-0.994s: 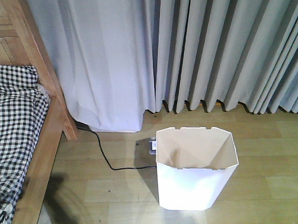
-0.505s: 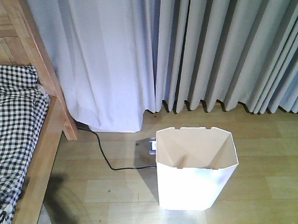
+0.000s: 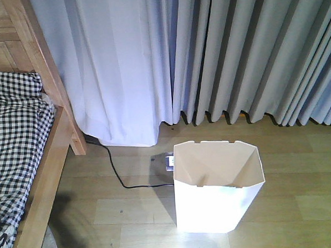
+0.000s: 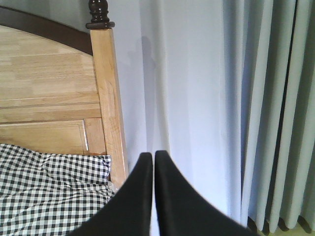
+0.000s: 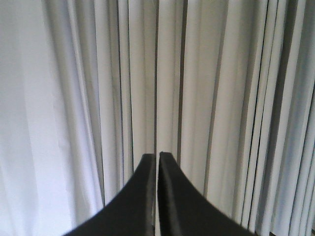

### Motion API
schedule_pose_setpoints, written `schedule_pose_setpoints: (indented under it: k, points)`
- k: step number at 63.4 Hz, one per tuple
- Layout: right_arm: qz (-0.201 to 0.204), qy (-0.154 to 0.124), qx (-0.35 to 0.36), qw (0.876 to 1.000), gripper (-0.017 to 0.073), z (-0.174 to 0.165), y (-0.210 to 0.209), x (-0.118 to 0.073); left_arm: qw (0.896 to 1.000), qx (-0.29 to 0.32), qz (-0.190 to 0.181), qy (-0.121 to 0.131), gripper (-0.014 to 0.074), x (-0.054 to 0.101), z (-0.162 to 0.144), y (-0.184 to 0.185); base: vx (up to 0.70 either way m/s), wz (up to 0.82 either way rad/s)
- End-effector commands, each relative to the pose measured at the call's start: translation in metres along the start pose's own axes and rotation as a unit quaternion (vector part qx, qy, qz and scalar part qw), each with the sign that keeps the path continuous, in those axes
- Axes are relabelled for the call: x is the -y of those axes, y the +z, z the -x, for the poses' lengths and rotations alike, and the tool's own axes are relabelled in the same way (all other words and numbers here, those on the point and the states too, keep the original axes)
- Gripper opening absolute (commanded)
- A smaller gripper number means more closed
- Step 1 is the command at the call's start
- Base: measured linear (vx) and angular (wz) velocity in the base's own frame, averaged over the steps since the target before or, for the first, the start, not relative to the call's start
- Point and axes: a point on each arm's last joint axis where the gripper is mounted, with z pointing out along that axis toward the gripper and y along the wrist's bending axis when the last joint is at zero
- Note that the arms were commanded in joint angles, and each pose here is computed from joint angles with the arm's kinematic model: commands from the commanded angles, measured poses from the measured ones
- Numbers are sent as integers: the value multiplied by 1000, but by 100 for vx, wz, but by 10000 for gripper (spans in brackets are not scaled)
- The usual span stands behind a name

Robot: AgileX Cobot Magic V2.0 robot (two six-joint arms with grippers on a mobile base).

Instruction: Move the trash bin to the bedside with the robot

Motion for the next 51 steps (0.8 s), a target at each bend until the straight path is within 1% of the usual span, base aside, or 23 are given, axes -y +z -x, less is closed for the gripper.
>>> schedule_pose_setpoints:
  k: [1,16,22,29,51]
  points:
    - [1,-10,44,999,-8,7,-1,0,999,39,-4,-12,-6,0,4,-1,0,0]
    - [0,-42,44,998,-8,7,-1,0,999,39,-4,-12,-6,0,4,-1,0,0]
    - [-1,-48,44,998,-8,7,-1,0,999,39,-4,-12,-6,0,4,-1,0,0]
    - [-1,-37,44,998,-8,7,-1,0,999,39,-4,-12,-6,0,4,-1,0,0]
    - [-1,-37,44,998,-8,7,-1,0,999,39,-4,-12,-6,0,4,-1,0,0]
